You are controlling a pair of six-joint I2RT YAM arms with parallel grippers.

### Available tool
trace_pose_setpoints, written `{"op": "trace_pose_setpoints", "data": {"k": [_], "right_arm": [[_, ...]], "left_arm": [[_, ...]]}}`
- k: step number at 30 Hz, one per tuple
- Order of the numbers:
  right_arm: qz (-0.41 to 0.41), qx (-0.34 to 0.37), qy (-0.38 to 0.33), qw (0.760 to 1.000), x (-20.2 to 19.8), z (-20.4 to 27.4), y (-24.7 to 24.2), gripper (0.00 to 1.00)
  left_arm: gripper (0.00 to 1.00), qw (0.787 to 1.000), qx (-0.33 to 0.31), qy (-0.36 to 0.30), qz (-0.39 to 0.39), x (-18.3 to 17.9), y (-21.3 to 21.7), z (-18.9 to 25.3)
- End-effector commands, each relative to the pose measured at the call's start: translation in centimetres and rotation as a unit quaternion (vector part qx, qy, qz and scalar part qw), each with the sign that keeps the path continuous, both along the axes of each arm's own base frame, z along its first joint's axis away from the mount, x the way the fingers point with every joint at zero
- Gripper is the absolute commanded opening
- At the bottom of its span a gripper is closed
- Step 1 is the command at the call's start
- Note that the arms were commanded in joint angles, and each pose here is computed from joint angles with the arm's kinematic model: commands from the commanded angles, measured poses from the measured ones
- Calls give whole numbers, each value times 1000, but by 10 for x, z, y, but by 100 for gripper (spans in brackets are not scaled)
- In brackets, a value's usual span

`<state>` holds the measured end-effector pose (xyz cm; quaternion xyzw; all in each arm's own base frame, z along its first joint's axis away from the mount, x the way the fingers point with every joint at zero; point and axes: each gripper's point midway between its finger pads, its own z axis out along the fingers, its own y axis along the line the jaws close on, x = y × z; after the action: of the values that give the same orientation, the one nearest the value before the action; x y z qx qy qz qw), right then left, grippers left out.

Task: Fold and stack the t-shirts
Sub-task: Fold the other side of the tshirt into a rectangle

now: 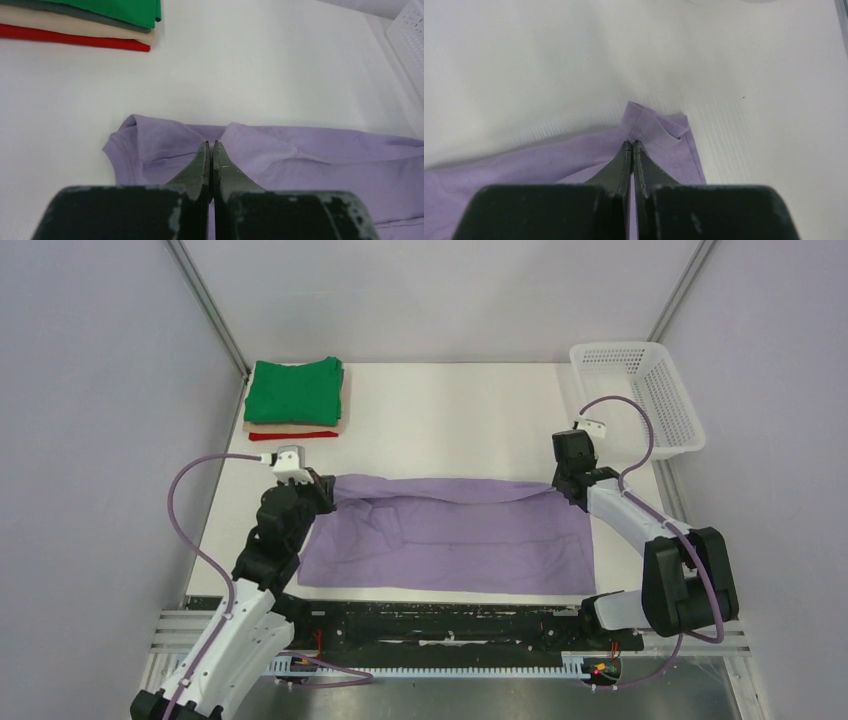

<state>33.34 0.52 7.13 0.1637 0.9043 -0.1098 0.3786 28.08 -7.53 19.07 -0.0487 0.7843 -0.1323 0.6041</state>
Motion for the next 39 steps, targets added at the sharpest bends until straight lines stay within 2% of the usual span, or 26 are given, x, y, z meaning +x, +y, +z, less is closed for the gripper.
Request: {"op": "trace_pose_setpoints", "data": {"k": [1, 16, 26, 30, 36, 39], "right_arm": [[15, -14, -1, 1000, -11, 11, 1, 0], [34, -32, 8, 999, -39, 25, 2, 0], [55, -24, 18, 998, -57, 17, 4, 1], [58, -19, 19, 998, -61, 12, 5, 2], [52, -12, 17, 998, -69, 0, 3, 4], [56, -1, 24, 998, -76, -8, 6, 5]], "left_arm": [[2, 998, -48, -14, 44, -7, 11, -1], [2, 987, -97, -86, 97, -35, 36, 15], [2, 977, -160, -113, 88, -57, 36, 9], [2, 974, -187, -81, 104, -63, 37, -7], [3, 972, -192, -58, 122, -65, 41, -20], [11, 972, -194, -52, 120, -66, 40, -23]]}}
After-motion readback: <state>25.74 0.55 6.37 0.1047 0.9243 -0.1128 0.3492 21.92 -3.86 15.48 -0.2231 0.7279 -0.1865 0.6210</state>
